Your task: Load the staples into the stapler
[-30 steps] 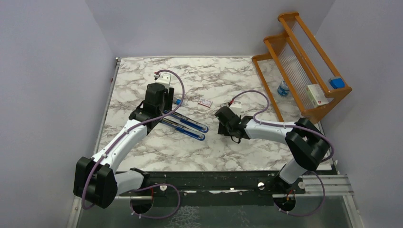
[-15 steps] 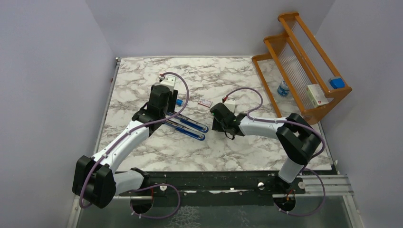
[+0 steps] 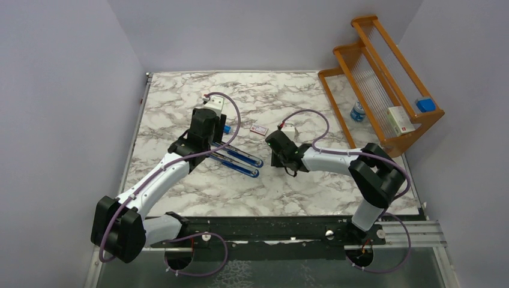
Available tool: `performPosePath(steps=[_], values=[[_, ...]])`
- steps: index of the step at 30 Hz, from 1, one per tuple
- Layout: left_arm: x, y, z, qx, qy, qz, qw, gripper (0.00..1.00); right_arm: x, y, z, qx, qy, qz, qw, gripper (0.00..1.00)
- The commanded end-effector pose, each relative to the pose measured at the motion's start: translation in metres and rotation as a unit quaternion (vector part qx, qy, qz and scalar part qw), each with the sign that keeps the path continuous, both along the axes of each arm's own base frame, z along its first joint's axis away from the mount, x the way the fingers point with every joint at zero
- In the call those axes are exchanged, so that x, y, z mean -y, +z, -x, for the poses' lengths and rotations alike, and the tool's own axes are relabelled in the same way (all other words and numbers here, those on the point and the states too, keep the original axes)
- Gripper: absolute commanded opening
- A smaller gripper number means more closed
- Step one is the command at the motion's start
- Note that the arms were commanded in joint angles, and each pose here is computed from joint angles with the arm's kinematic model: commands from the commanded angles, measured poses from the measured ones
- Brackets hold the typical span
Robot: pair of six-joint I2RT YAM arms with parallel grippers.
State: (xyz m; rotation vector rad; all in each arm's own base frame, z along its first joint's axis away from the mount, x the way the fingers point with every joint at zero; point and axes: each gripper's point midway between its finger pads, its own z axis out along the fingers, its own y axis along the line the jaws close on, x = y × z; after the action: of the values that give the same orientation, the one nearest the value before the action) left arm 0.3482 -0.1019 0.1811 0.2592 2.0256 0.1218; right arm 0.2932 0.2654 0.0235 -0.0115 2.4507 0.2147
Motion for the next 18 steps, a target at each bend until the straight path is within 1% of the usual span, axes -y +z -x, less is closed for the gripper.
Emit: performPosePath(steps=[1, 4, 6, 11, 18], values=[[-0.0006, 0.0027, -0.0015, 0.011, 0.005, -0.007, 1.000, 0.62, 0.0085, -0.0083, 0.0133, -0.017, 0.013, 0.014, 1.000, 0.32], [-0.0002, 0.0027, -0.0016, 0.011, 0.004, -0.008, 1.000, 0.62, 0.0103, -0.0066, 0.0167, -0.014, 0.023, 0.012, 1.000, 0.27], [0.0000, 0.0031, -0.0015, 0.012, 0.004, -0.008, 1.000, 0.62, 0.0094, -0.0037, 0.0173, -0.005, 0.045, 0.012, 0.999, 0.25], [0.0019, 0.0016, -0.0012, 0.010, 0.001, -0.009, 1.000, 0.62, 0.0051, 0.0000, 0.0160, 0.012, 0.098, 0.023, 0.995, 0.23], [0.0032, 0.0010, -0.0013, 0.009, 0.000, -0.008, 1.000, 0.62, 0.0025, -0.0012, 0.0152, 0.013, 0.114, 0.028, 0.993, 0.21]])
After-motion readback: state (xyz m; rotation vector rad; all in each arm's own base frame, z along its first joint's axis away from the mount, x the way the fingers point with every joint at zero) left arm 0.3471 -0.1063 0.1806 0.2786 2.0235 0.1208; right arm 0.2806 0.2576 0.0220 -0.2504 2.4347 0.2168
